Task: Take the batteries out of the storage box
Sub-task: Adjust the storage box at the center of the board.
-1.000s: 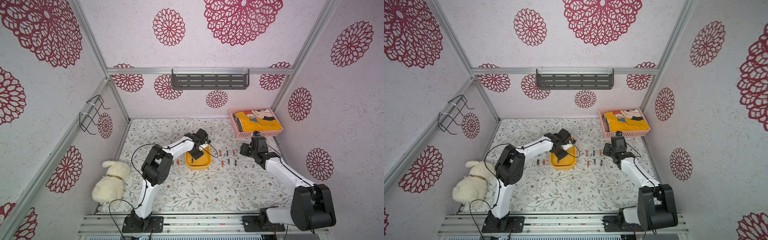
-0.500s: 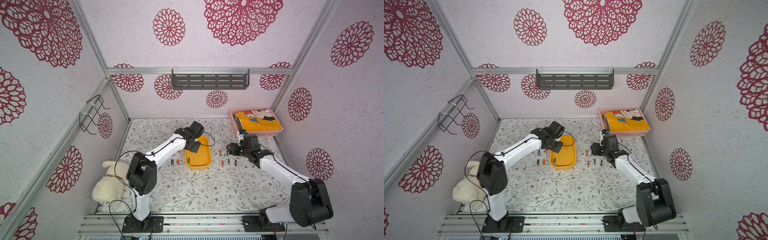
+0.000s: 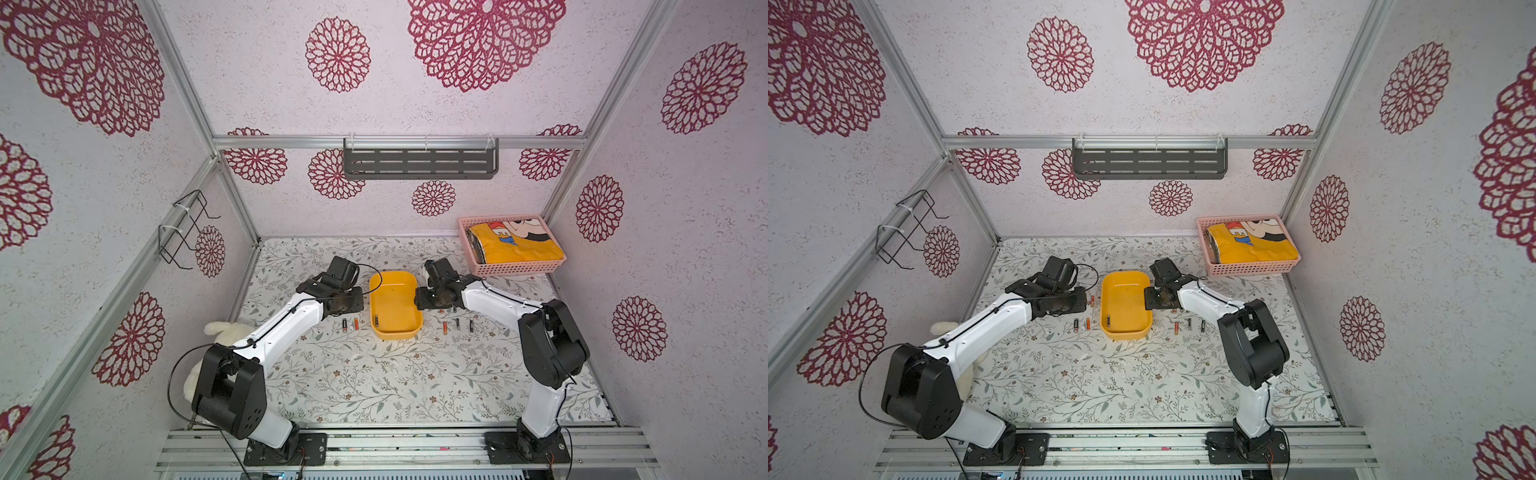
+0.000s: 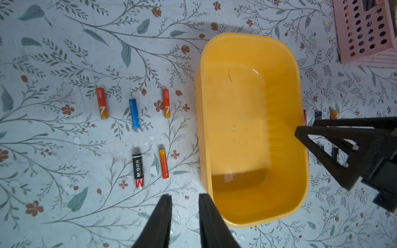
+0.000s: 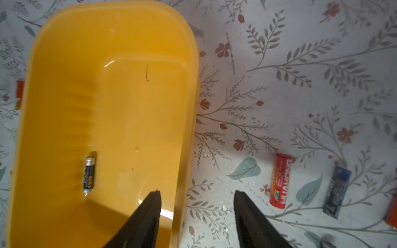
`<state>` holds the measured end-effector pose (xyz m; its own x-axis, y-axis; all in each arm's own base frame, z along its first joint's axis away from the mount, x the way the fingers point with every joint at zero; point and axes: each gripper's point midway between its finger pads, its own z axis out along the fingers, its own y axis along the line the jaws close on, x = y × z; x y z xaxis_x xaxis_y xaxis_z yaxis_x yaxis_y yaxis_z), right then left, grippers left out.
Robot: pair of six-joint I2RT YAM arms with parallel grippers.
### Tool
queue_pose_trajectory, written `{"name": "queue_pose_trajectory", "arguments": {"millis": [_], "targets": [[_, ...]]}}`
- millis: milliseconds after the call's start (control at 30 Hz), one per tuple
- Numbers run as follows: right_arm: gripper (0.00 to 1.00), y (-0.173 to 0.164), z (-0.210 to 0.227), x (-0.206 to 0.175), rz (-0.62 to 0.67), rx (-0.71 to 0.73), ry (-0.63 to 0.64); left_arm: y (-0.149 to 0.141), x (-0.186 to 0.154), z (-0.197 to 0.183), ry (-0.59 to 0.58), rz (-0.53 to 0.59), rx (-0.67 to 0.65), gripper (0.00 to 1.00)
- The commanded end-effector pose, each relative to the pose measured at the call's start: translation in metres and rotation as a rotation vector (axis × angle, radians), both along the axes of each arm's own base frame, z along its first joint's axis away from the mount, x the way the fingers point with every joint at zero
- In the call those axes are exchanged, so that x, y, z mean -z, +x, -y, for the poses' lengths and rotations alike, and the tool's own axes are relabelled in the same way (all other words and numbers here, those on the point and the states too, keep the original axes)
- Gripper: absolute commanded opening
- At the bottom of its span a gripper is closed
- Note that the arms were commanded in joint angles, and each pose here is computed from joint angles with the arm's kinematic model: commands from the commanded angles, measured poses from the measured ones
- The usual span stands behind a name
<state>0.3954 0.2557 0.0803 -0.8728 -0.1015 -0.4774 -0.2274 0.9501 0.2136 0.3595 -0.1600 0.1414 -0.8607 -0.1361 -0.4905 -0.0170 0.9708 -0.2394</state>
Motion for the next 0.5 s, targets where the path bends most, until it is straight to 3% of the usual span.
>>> {"name": "queue_pose_trajectory", "arguments": {"millis": [0, 133, 467], "targets": [[0.54, -0.005, -0.001, 0.007, -0.036, 0.015, -0.058, 0.006, -0.015, 0.003, -0.055, 0.071, -0.021, 0.23], [0.44, -0.004, 0.0, 0.024, -0.076, 0.05, -0.059, 0.007, -0.012, -0.001, -0.055, 0.064, -0.037, 0.23], [0.07, -0.006, 0.014, 0.029, -0.113, 0.146, -0.113, 0.006, -0.009, -0.007, -0.005, 0.062, -0.026, 0.25]]}}
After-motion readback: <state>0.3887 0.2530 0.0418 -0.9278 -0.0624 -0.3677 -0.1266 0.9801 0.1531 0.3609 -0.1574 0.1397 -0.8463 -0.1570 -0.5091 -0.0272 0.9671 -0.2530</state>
